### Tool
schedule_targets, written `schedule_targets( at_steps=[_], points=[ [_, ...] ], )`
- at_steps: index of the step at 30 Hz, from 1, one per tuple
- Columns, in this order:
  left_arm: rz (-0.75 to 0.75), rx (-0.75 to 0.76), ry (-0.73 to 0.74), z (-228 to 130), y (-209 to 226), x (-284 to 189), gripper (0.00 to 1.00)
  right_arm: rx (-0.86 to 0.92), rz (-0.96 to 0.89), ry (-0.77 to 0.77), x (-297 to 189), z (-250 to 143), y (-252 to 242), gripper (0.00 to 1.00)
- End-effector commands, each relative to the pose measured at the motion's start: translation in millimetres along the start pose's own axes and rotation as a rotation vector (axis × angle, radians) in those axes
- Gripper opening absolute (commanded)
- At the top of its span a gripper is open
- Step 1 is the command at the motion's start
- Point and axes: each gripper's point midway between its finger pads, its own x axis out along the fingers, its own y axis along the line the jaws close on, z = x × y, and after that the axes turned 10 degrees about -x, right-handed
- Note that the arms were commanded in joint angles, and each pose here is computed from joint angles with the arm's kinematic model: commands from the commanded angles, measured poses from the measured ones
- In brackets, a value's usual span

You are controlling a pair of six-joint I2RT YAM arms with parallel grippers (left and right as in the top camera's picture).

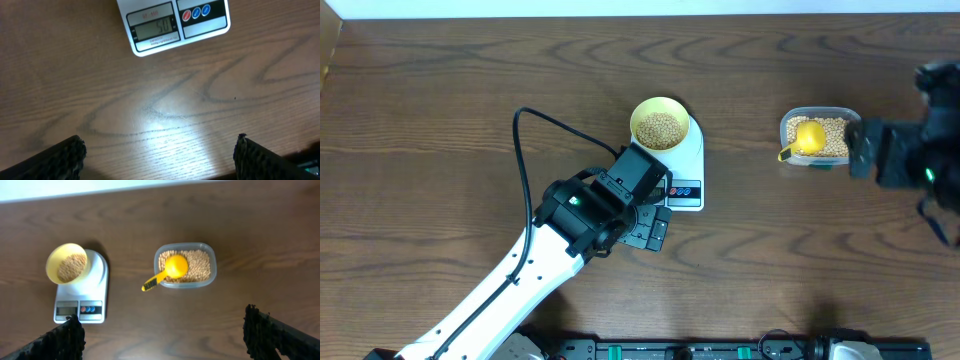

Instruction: Scoop item into bowl and weigh 50g on scale

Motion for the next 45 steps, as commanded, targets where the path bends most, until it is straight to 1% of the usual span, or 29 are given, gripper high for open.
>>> schedule_targets(
  at_steps=[1,6,12,15,17,23,29,35,40,45],
  points=[
    [0.009,0.006,-0.01,4,1,-2,0.97,-0.018,0.005,-0.083,-30,-2,6,0.99],
    [0.009,0.006,-0.01,4,1,-2,0.97,0.041,0.014,-0.191,-54,-17,13,0.99],
    [0.009,0.006,-0.01,4,1,-2,0.97,0.144,0.019,-0.323,-46,-50,17,0.99],
    [0.009,0.006,-0.01,4,1,-2,0.97,0.188,0.025,-0.364,-33,-69,18,0.99],
    [0.009,0.006,-0.01,4,1,-2,0.97,0.212,-0.007,-0.389,-23,-80,12,0.99],
    [0.009,0.006,-0.01,4,1,-2,0.97,0.248,-0.049,-0.423,27,-112,3,0.99],
    [0.009,0.006,-0.01,4,1,-2,0.97,0.271,-0.041,-0.526,70,-118,-1,0.99],
    [0.009,0.006,-0.01,4,1,-2,0.97,0.283,-0.112,-0.642,99,-125,-16,0.99],
    [0.009,0.006,-0.01,4,1,-2,0.97,0.286,-0.124,-0.669,117,-137,-19,0.99],
    [0.009,0.006,-0.01,4,1,-2,0.97,0.287,-0.133,-0.703,124,-142,-20,0.99]
  ],
)
